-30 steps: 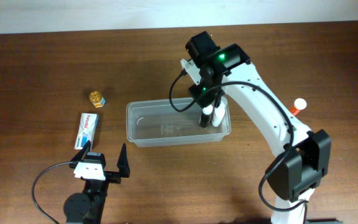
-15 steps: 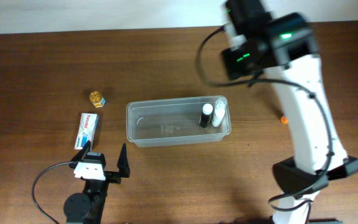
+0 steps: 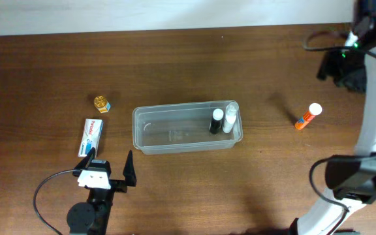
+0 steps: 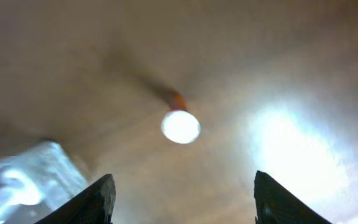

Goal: Pack container
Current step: 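Release the dark bottle and raise the right gripper, then move the right gripper to the orange tube and grasp it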

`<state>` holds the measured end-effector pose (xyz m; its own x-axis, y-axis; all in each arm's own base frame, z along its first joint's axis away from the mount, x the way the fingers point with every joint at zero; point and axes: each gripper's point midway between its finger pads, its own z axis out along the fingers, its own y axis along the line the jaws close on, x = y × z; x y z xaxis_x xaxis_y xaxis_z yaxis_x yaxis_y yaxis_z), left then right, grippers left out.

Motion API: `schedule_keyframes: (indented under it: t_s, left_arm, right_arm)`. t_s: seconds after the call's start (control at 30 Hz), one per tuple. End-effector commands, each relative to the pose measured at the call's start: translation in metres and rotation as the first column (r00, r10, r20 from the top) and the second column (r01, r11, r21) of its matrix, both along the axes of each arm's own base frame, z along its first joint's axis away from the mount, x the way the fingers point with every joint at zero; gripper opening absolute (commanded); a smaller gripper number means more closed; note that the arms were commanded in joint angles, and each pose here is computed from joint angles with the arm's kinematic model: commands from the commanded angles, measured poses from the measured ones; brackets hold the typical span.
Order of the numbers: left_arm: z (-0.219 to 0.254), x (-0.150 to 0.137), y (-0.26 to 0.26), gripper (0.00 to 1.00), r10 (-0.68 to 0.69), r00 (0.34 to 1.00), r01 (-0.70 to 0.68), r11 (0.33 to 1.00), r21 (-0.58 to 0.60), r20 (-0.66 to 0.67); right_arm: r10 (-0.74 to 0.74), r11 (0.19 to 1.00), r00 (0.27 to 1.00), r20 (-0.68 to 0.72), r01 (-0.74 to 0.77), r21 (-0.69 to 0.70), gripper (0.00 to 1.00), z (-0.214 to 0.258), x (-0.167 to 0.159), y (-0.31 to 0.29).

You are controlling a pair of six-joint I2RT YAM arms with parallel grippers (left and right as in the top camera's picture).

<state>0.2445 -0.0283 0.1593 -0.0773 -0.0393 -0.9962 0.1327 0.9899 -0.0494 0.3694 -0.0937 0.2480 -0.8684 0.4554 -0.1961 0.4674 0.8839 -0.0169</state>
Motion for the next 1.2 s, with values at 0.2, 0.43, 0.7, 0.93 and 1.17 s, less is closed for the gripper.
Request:
schedule_keyframes:
  t_s: [0.2,0.43,0.7,0.93,1.17]
  left_arm:
    - [-0.003,0.0,0.002,0.99,0.01,1.0,-0.01,1.0,0.016,-0.005]
    - [-0.003,0.0,0.002,0.99,0.01,1.0,-0.01,1.0,0.016,-0.004]
    - [-0.003,0.0,0.002,0.99,0.01,1.0,-0.01,1.0,0.016,-0.005]
    - [-0.003,0.0,0.002,0.99,0.01,1.0,-0.01,1.0,0.016,-0.004]
    - [-0.003,0.0,0.002,0.99,0.01,1.0,-0.01,1.0,0.016,-0.005]
  right_arm:
    - [0.017,0.995,0.996,-0.091,-0.008,0.1,0.63,-0.034,-0.017,-0.01]
    - [0.044,0.99,0.993,-0.112,-0.029,0.138,0.64,-0.046,-0.012,-0.003]
    - [0.094,0.981,0.981,-0.169,-0.062,0.184,0.64,-0.084,-0.007,0.007]
    - [0.103,0.979,0.979,-0.174,-0.069,0.194,0.64,-0.107,-0.004,0.008]
    - [0.122,0.976,0.975,-0.188,-0.083,0.2,0.64,-0.131,-0.006,0.008]
